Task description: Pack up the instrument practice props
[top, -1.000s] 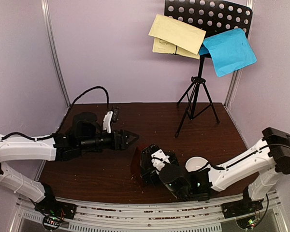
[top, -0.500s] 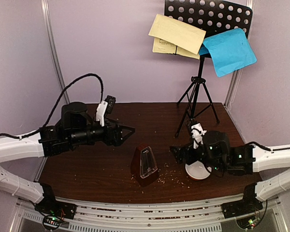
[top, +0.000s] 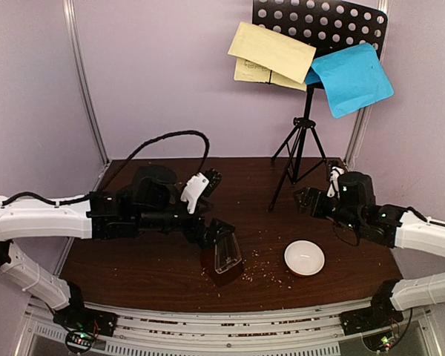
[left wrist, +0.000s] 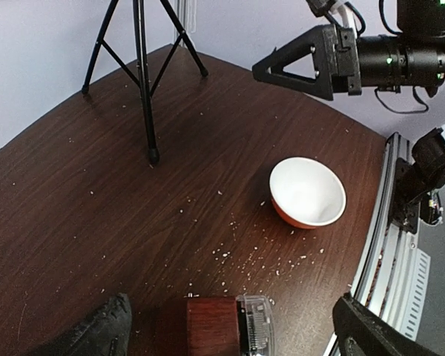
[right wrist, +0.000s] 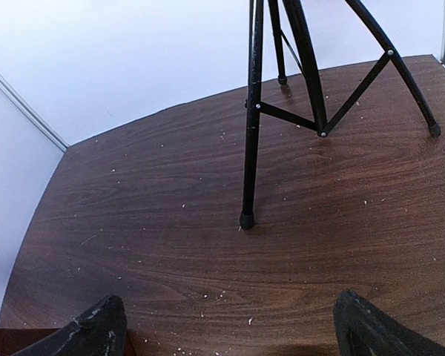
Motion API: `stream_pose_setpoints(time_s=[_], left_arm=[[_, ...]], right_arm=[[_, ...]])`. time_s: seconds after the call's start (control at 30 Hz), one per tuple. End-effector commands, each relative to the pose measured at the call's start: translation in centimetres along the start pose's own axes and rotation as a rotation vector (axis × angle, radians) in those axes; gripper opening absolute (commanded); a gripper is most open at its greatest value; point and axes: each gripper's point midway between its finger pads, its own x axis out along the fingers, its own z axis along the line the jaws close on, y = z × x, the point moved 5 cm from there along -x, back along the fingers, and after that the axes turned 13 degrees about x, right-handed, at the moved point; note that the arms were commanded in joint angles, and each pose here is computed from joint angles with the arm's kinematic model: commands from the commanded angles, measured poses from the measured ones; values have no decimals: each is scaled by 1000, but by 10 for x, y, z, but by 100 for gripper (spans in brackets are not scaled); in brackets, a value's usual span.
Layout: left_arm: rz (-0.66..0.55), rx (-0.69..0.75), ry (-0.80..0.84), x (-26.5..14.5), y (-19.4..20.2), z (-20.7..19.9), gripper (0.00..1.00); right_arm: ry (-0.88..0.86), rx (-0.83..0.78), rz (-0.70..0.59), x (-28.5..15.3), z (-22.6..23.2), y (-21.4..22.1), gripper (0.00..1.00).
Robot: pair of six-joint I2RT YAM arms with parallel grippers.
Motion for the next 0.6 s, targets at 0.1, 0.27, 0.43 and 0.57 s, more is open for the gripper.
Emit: stream_pose_setpoints(time_s=[0.1, 0.27, 0.43, 0.57], left_arm=[[24, 35, -12, 16, -1, -4, 98], [45, 18, -19, 20, 6, -4, 88], [54, 9, -13, 21, 10, -5, 73], [57, -4, -28, 21, 13, -3, 65]], right_arm=[[-28, 68, 4, -7, -9, 3, 100], [-31, 88, -12, -10, -13, 3, 100], [-30, 96, -19, -11, -14, 3, 100], [-42, 106, -34, -14, -14, 1, 100]])
